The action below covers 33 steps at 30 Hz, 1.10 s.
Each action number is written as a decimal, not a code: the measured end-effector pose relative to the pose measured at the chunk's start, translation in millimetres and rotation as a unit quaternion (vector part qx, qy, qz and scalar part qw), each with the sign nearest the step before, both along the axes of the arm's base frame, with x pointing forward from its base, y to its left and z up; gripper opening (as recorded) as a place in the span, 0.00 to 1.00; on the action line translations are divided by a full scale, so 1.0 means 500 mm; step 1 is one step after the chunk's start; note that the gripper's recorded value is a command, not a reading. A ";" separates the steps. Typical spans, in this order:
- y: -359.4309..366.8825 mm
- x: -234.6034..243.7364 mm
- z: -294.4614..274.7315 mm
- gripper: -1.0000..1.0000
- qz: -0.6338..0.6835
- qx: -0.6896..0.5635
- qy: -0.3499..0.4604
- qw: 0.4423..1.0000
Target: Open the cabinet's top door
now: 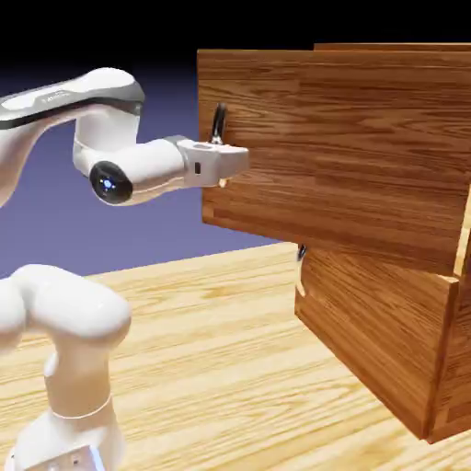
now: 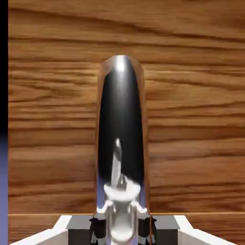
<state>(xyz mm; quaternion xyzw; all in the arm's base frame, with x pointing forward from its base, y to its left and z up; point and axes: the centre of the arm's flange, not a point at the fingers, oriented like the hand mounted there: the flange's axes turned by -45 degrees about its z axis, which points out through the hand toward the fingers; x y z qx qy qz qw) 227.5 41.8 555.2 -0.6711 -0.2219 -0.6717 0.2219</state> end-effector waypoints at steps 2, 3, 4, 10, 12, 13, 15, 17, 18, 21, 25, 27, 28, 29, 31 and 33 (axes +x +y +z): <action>-0.006 -0.005 0.000 0.00 0.004 0.000 0.000 1.000; -0.010 -0.008 0.000 0.00 0.006 0.000 0.000 1.000; -0.014 -0.011 0.000 0.00 0.009 -0.001 0.000 1.000; -0.057 -0.038 0.000 0.00 0.036 -0.001 0.000 0.999; -0.077 -0.050 0.000 0.00 0.048 -0.001 0.000 0.999; -0.087 -0.056 0.000 0.00 0.054 -0.001 0.000 0.999; -0.109 -0.067 0.000 0.00 0.067 -0.001 0.000 0.998; -0.132 -0.079 0.000 0.00 0.081 0.000 0.000 0.997; -0.145 -0.085 0.000 0.00 0.088 0.000 0.000 0.996; -0.184 -0.103 0.000 0.00 0.111 -0.001 0.000 0.994; -0.242 -0.125 0.000 0.00 0.144 0.000 0.000 0.990; -0.275 -0.136 0.000 0.00 0.162 0.000 0.000 0.987; -0.293 -0.141 0.000 0.00 0.172 0.000 0.000 0.985; -0.312 -0.146 0.000 0.00 0.182 0.000 0.000 0.983; -0.354 -0.156 0.000 0.00 0.205 0.000 0.000 0.979; -0.401 -0.164 0.000 0.00 0.229 0.000 0.000 0.973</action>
